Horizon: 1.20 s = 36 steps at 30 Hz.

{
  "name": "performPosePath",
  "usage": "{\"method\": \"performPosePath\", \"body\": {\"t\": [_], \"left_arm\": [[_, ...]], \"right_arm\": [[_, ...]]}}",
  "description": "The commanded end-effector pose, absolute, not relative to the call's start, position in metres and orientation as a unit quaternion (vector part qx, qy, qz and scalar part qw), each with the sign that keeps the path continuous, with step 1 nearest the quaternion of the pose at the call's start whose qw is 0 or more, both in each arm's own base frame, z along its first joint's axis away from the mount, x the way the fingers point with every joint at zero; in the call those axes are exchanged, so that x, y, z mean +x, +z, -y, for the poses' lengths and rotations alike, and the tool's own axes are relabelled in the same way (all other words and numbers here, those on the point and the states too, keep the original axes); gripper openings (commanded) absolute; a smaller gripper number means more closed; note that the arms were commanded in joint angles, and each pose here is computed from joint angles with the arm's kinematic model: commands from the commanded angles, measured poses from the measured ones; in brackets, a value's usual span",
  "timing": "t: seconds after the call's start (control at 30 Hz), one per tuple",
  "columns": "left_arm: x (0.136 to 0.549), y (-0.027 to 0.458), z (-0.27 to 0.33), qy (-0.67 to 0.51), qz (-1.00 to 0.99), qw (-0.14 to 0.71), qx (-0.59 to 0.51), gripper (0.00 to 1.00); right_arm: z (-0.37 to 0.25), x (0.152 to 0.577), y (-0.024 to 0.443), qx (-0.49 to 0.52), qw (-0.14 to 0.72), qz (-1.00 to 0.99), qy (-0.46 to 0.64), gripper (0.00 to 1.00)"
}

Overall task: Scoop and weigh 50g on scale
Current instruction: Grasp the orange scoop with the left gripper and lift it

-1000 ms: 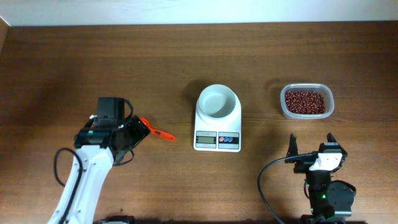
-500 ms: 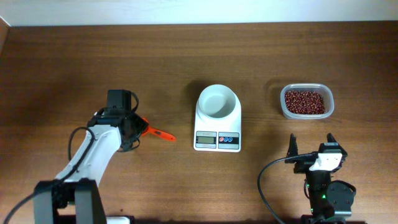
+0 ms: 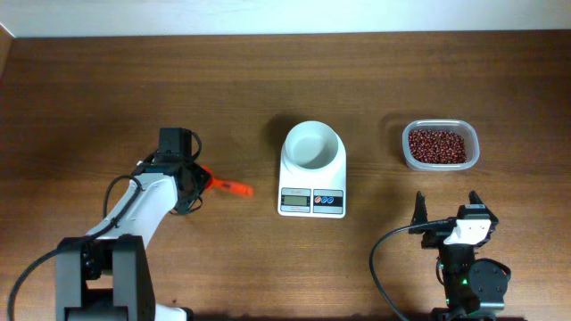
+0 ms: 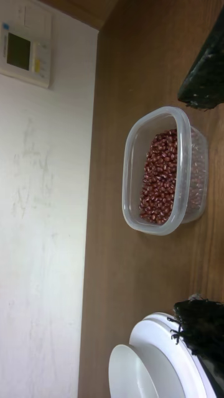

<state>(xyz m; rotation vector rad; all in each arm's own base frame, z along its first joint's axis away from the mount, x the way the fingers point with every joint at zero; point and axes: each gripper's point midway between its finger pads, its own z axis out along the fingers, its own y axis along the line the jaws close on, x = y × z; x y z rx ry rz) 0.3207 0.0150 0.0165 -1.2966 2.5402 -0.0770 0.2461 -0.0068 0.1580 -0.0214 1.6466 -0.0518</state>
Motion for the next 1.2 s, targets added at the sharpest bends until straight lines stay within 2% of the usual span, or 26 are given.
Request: {"method": "performPosePath", "body": {"t": [0.0,0.27,0.6,0.73,1.17], "left_arm": [[0.326,0.018,-0.024,-0.01,-0.877,0.155,-0.455,0.0],[0.319,0.023,-0.02,-0.018,-0.879,0.145,-0.453,0.0],[0.314,0.088,-0.018,-0.055,-0.867,0.212,-0.447,0.0],[0.31,0.103,-0.003,-0.103,-0.869,0.21,-0.437,0.0],[0.289,0.108,0.007,-0.113,-0.887,0.183,-0.409,0.0]], "right_arm": [[0.01,0.246,0.156,-0.003,0.679,-0.734,-0.027,0.99],[0.01,0.246,0.156,-0.003,0.679,-0.734,-0.027,0.98],[0.01,0.246,0.156,-0.003,0.679,-0.734,-0.027,0.99],[0.01,0.246,0.156,-0.003,0.679,-0.734,-0.027,0.99],[0.01,0.246,0.156,-0.003,0.679,-0.734,-0.027,0.99]]}}
